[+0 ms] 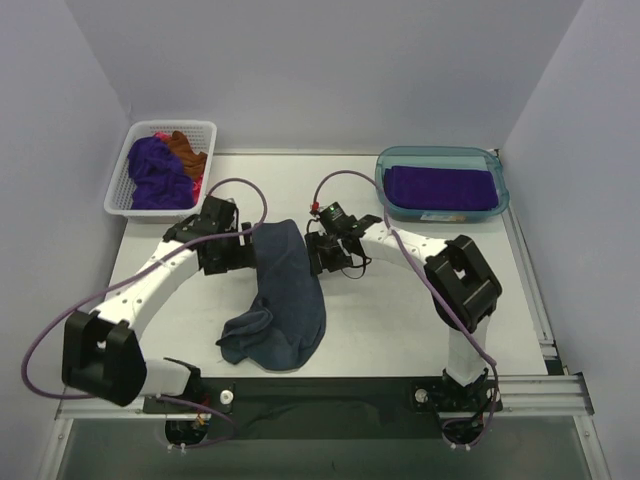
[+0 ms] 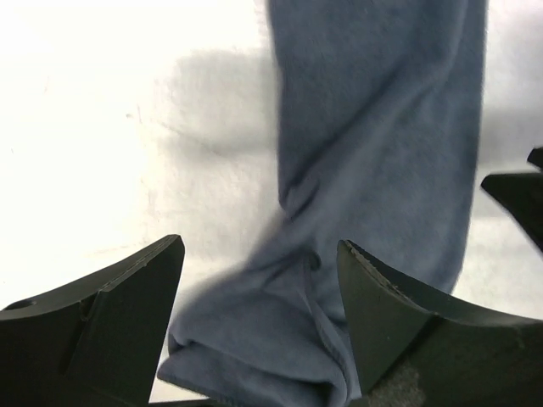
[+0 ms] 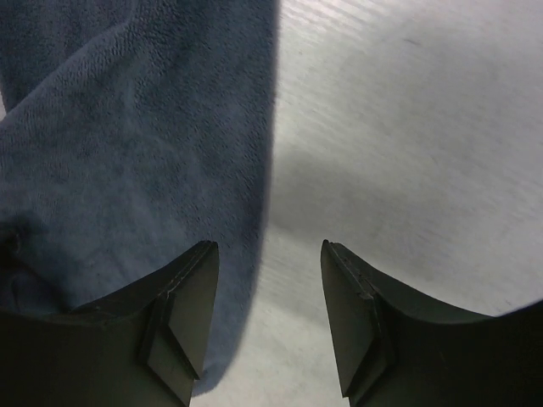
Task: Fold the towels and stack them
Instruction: Flatten out the crumpled towel
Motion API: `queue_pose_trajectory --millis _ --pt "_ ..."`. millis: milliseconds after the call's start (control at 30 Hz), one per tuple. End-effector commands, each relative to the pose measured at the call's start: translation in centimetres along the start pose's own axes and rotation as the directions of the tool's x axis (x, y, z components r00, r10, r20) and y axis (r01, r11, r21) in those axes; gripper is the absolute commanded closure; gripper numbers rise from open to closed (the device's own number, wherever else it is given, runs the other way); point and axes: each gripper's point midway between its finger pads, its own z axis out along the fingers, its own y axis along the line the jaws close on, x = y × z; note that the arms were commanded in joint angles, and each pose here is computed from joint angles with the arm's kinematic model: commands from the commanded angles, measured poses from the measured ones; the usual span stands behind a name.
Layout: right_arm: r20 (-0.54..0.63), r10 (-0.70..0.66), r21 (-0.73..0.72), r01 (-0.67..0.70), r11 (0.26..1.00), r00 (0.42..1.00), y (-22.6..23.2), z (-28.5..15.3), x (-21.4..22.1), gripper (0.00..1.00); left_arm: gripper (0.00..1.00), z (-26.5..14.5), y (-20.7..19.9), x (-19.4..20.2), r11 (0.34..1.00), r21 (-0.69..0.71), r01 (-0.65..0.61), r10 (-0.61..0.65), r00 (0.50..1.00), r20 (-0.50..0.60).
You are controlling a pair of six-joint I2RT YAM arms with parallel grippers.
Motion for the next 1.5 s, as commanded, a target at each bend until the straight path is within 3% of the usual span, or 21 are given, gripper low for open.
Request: queue_pose_trajectory --millis 0,300,533,567,600,633,667,700,767,967,1100,1267,1433,1467 --pt "0.045 -0.008 0.01 0.007 1.0 0.999 1.2 1.0 -2.2 0.49 0.17 1.7 -1.3 -4.9 0.999 -0.002 -0.043 0.043 0.995 0.089" --pt "0.013 -0.019 0.046 0.019 0.999 1.0 1.5 3.8 -1.6 0.62 0.28 10.4 -1.9 -7.7 0.991 -0.122 -0.047 0.047 0.999 0.0" --pt "-0.018 -0.026 0.088 0.027 0.996 1.0 1.2 4.7 0.3 0.71 0.43 14.1 -1.3 -5.3 0.983 -0.176 -0.048 0.033 0.996 -0.088" --pt "-0.02 -0.038 0.091 0.039 0.995 0.999 1.1 4.5 0.5 0.8 0.56 15.0 -1.2 -3.9 0.982 -0.183 -0.049 0.028 0.993 -0.115" --pt "-0.022 -0.039 0.086 0.041 0.995 0.999 1.3 4.5 0.6 0.8 0.56 15.1 -1.3 -3.7 0.982 -0.181 -0.053 0.032 0.993 -0.116" --pt "-0.024 -0.045 0.085 0.047 0.995 0.999 1.2 4.5 0.7 0.9 0.61 15.2 -1.4 -3.4 0.982 -0.18 -0.055 0.033 0.992 -0.12" --pt "-0.025 -0.048 0.088 0.05 0.995 0.999 1.1 4.4 0.8 0.95 0.77 15.1 -1.5 -3.3 0.983 -0.175 -0.056 0.036 0.992 -0.117" --pt "-0.011 -0.063 0.09 0.064 0.994 0.998 1.0 3.8 0.4 1.0 0.85 14.8 -1.6 -3.3 0.982 -0.175 -0.066 0.046 0.992 -0.116" --pt "0.045 -0.086 0.145 0.078 0.986 0.995 0.0 1.8 -1.1 1.0 1.0 13.0 -1.2 -4.9 0.976 -0.201 -0.08 0.07 0.996 -0.061" --pt "0.238 -0.204 0.316 0.123 0.941 0.95 -2.5 -7.5 -6.2 1.0 1.0 4.0 0.3 -9.4 0.955 -0.288 -0.071 0.114 0.984 0.134" --pt "0.285 -0.217 0.273 0.138 0.952 0.934 -1.0 -10.4 -5.8 1.0 0.97 0.8 1.0 -7.5 0.959 -0.283 -0.036 0.084 0.984 0.159" --pt "0.128 -0.178 0.125 0.162 0.979 0.976 1.1 -8.8 0.6 0.98 0.85 2.7 0.8 0.0 0.977 -0.199 -0.081 0.077 0.997 -0.028" --pt "-0.094 -0.201 -0.032 0.199 0.98 0.975 2.7 -8.3 9.0 0.9 0.78 3.1 2.1 8.5 0.98 -0.156 -0.125 0.092 0.974 -0.207" --pt "-0.133 -0.199 -0.046 0.194 0.98 0.971 2.5 -8.4 10.4 0.88 0.67 2.4 1.9 8.8 0.985 -0.128 -0.111 0.085 0.977 -0.195"
